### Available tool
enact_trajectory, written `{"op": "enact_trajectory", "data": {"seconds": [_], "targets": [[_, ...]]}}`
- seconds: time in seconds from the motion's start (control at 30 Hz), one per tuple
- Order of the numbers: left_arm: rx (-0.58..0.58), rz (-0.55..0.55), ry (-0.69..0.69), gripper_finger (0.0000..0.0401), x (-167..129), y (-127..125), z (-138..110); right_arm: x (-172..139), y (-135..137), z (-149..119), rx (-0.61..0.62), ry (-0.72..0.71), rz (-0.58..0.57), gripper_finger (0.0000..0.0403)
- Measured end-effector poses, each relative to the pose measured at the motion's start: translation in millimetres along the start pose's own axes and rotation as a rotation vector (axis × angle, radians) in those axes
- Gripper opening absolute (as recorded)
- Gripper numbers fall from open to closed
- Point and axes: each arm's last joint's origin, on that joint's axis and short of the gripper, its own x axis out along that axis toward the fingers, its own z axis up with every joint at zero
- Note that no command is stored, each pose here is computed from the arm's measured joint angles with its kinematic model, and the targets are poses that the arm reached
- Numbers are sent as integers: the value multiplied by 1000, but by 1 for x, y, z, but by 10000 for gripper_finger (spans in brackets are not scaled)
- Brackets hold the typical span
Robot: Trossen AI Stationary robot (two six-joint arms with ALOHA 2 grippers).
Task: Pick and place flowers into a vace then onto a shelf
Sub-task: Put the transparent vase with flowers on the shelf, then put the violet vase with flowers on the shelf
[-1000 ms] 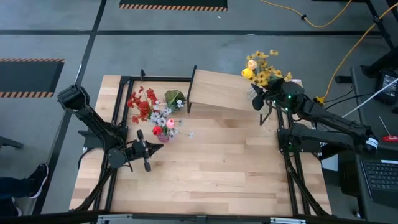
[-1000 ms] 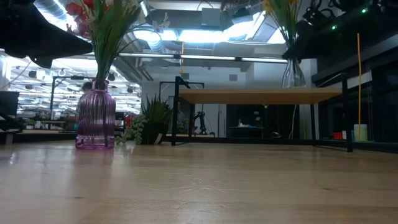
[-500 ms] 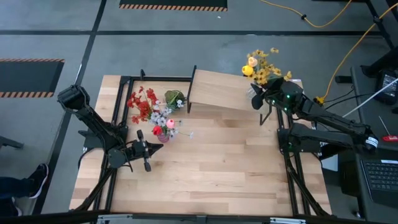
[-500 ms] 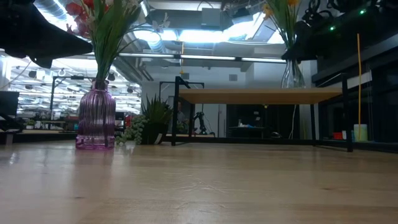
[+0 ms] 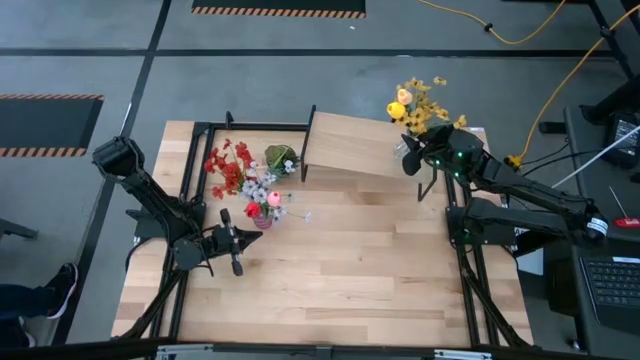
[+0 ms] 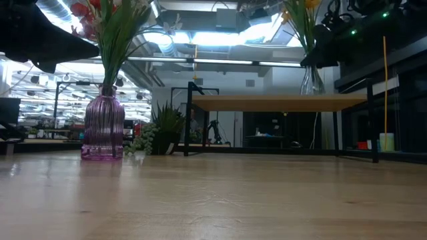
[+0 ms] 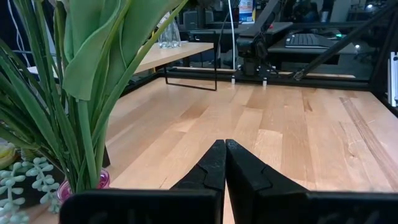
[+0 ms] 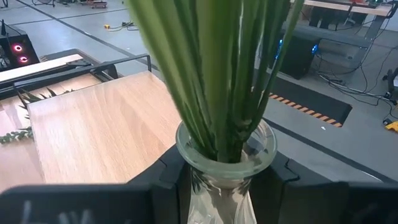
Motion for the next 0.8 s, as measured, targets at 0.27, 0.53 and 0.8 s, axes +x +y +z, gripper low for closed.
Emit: {"op": "enact_trajectory", "data": {"seconds": [0.27, 0.53, 0.8], "targets": [[-2, 0, 0, 6, 0, 0, 0, 0, 0, -3, -13, 27, 0, 221], [-2, -4, 1, 6, 0, 0, 0, -8, -2, -3, -19, 28, 27, 257], [-3, -12, 2, 6, 0, 0, 0, -29, -7, -6, -21, 43, 45, 259]]}}
